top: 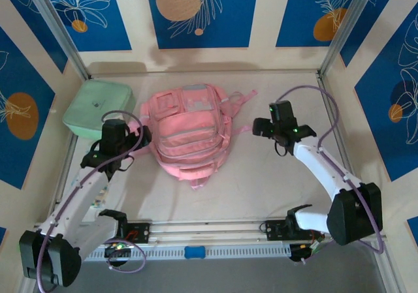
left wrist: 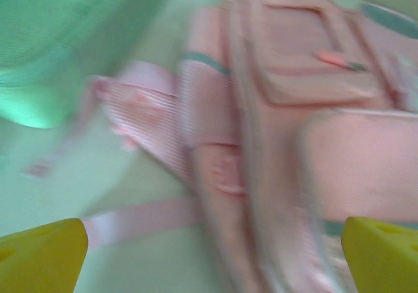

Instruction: Pack the student bag

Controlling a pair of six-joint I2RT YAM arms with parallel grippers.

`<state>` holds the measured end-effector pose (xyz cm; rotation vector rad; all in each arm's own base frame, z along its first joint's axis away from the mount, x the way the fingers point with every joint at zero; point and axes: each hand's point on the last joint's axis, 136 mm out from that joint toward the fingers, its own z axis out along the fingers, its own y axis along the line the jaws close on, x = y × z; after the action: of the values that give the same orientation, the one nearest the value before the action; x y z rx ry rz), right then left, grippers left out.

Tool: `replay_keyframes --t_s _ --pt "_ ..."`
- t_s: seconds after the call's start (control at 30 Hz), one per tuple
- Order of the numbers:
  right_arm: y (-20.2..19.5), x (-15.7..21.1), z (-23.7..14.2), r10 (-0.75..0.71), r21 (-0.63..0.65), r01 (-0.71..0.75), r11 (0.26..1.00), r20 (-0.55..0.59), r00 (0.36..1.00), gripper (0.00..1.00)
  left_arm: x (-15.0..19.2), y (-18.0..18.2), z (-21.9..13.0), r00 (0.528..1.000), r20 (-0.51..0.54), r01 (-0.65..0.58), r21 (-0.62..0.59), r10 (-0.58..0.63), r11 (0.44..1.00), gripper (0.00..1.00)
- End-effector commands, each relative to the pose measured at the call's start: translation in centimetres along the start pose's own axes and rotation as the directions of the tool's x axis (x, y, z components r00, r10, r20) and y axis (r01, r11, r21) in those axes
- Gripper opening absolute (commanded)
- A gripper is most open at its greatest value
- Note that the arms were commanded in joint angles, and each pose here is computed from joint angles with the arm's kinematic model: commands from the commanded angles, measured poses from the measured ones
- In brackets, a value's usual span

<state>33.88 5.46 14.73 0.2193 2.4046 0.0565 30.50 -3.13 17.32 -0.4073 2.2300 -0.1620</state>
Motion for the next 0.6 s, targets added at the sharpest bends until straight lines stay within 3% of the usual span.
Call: replay_keyframes --t_s 0.0,0.07,0.17,0.4,0.5,0.57 --pt "-3.9 -2.4 1.3 0.091 0.078 -0.108 0.991 0.192 0.977 0.93 -1.2 6.5 0.4 0.988 0.077 -0.1 -0.34 0.134 0.935 0.99" --pt "-5.8 -2.6 2.5 0.105 0.086 -0.134 0.987 0.277 0.955 0.99 -1.8 7.6 1.9 0.967 0.136 -0.148 -0.392 0.216 0.908 0.99" --pt "-6.7 -2.1 4.6 0.08 0.057 -0.106 0.993 0.344 0.936 0.99 -2.1 8.1 3.6 0.93 0.208 -0.198 -0.407 0.301 0.892 0.99" --pt "-4.1 -2.9 6.8 -0.017 -0.121 0.071 0.99 0.398 0.917 0.99 -1.0 4.4 6.3 0.817 0.4 -0.354 -0.219 0.415 0.909 0.99" --pt "-3.0 -1.8 7.3 -0.029 -0.218 0.13 0.967 0.414 0.91 0.99 -1.2 2.8 7.2 0.797 0.429 -0.398 -0.156 0.424 0.904 0.99" --pt "-2.1 -1.0 7.0 -0.039 -0.261 0.184 0.948 0.477 0.878 0.99 -0.9 2.1 8.3 0.816 0.375 -0.428 -0.119 0.439 0.896 0.99"
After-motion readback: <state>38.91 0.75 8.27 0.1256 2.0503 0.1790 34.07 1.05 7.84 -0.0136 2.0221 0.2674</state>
